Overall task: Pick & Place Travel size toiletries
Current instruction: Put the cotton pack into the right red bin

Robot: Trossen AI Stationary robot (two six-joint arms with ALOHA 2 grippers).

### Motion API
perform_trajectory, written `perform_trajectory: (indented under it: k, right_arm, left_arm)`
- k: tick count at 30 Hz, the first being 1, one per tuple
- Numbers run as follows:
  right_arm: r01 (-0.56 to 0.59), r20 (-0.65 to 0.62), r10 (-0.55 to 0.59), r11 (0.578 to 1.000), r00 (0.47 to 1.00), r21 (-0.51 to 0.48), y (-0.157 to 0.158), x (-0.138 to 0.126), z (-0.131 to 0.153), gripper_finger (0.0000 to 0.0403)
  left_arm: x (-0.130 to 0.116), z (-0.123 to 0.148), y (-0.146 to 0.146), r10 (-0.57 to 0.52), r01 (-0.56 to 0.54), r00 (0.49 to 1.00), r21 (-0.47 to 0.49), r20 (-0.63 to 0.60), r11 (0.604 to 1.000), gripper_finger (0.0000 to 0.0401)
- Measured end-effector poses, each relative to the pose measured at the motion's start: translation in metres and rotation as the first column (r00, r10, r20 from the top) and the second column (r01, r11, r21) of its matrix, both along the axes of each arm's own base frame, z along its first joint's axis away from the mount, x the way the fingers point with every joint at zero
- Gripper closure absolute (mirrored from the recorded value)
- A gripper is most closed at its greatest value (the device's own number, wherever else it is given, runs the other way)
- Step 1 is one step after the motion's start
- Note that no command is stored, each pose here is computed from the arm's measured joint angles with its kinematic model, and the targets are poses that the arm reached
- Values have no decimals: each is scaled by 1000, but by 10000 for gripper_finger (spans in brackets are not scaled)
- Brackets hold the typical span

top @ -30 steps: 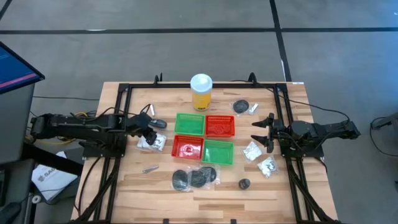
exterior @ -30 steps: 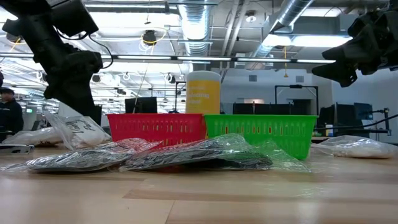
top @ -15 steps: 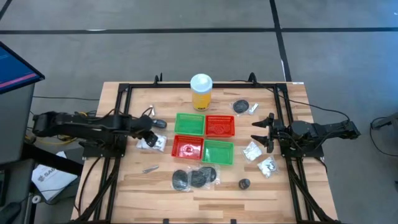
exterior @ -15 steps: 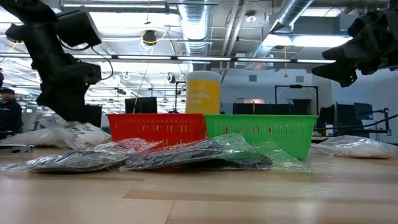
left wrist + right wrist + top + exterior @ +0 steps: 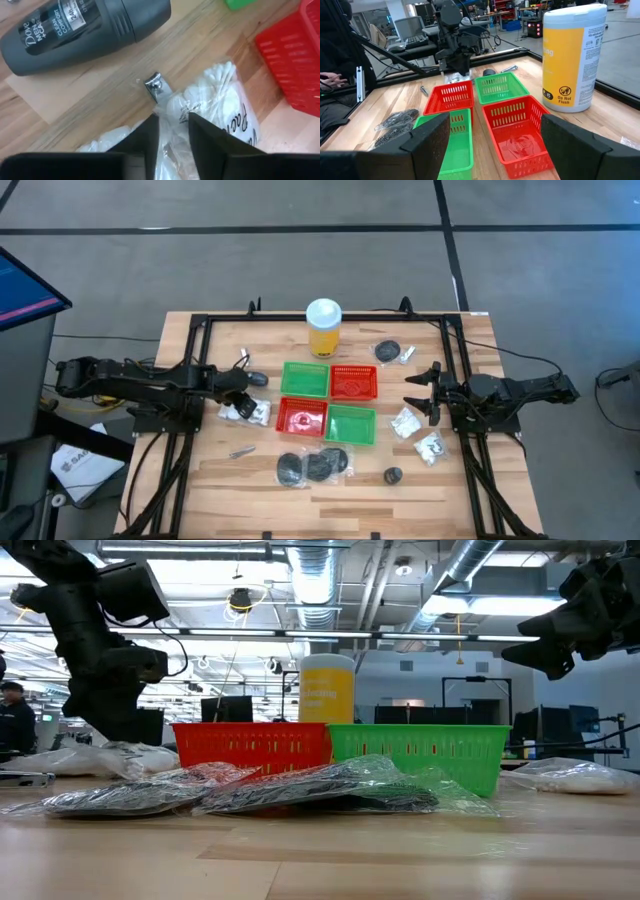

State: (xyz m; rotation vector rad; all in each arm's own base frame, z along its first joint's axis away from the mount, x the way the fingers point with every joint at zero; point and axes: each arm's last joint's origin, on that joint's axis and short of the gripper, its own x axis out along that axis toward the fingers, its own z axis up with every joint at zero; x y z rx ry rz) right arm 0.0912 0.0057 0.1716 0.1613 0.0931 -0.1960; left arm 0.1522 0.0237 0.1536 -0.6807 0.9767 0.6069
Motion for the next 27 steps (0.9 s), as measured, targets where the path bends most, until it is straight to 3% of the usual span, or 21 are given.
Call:
perform_trajectory:
  k: [5, 17, 27]
  right_arm:
    - [0, 1, 0, 1000, 1000, 0, 0, 0, 0, 107]
    - [0, 0, 0, 1000, 1000, 0, 0, 0, 0, 107]
    - [5, -1, -5, 1000, 1000, -19, 0, 0, 0, 107]
  left_arm:
    - [0, 0, 0, -6, 6, 1000, 2, -1, 1000, 392]
    - [-1, 1, 0, -33, 33, 999, 7, 3, 999, 401]
    - [-8, 20, -2, -59, 53, 986, 40, 154, 998, 401]
